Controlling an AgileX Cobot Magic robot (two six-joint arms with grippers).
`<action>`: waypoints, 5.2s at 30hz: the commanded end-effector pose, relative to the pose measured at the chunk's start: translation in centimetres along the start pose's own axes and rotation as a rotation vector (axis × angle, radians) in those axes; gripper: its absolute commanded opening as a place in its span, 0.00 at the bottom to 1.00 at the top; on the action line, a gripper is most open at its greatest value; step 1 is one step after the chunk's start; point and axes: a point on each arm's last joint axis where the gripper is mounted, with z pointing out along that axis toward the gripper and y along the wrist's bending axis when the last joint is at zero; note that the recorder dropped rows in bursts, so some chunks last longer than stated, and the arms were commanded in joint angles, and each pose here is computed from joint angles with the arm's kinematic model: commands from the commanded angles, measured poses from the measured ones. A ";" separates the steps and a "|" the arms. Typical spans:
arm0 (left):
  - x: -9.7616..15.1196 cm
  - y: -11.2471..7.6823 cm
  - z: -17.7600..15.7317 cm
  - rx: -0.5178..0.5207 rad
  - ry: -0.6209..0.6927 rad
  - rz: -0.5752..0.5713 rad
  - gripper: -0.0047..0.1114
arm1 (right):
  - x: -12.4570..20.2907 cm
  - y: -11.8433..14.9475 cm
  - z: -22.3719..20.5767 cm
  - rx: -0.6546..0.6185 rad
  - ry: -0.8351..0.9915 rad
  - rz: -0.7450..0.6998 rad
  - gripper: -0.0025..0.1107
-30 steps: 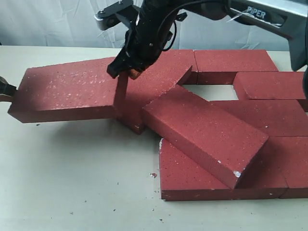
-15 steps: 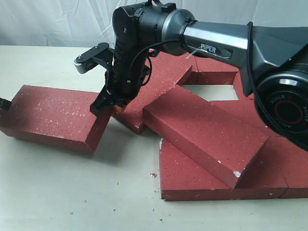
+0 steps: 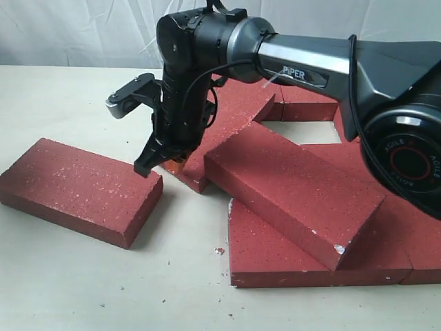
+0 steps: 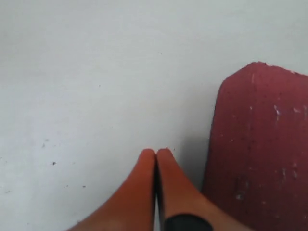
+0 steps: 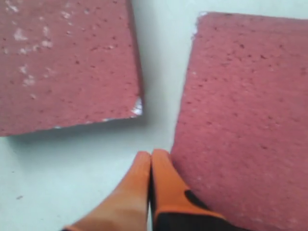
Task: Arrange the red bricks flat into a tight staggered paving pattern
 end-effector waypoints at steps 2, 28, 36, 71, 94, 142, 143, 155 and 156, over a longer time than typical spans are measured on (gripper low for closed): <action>-0.5 -0.5 -0.6 0.049 -0.047 -0.064 0.04 | 0.3 -3.0 -5.2 0.256 -0.022 -0.065 0.02; -3.7 -10.1 -1.7 0.494 -0.243 0.288 0.04 | 8.1 -23.8 -2.2 0.362 -0.361 0.437 0.02; -3.7 -10.0 -1.6 0.492 -0.242 0.284 0.04 | 5.7 -20.9 -1.4 0.316 -0.340 0.361 0.02; -3.6 -12.0 -1.1 0.557 -0.217 0.326 0.04 | 4.3 -12.4 -9.9 0.324 -0.124 0.124 0.02; -2.6 -23.9 2.6 0.558 -0.134 0.584 0.04 | 7.9 -14.6 -4.0 0.163 -0.281 0.341 0.02; -3.8 -22.0 3.1 0.313 -0.189 0.571 0.04 | 1.7 -8.8 -3.8 -0.001 -0.095 0.165 0.02; -3.7 -22.1 3.1 0.315 -0.188 0.578 0.04 | 1.6 -8.7 -2.9 -0.009 -0.079 0.164 0.02; -3.8 -21.8 3.2 0.282 -0.192 0.589 0.04 | 1.0 -8.8 2.0 -0.069 -0.092 0.196 0.02; -3.8 -21.8 3.2 0.282 -0.192 0.589 0.04 | 0.9 -8.8 2.3 -0.076 -0.106 0.204 0.02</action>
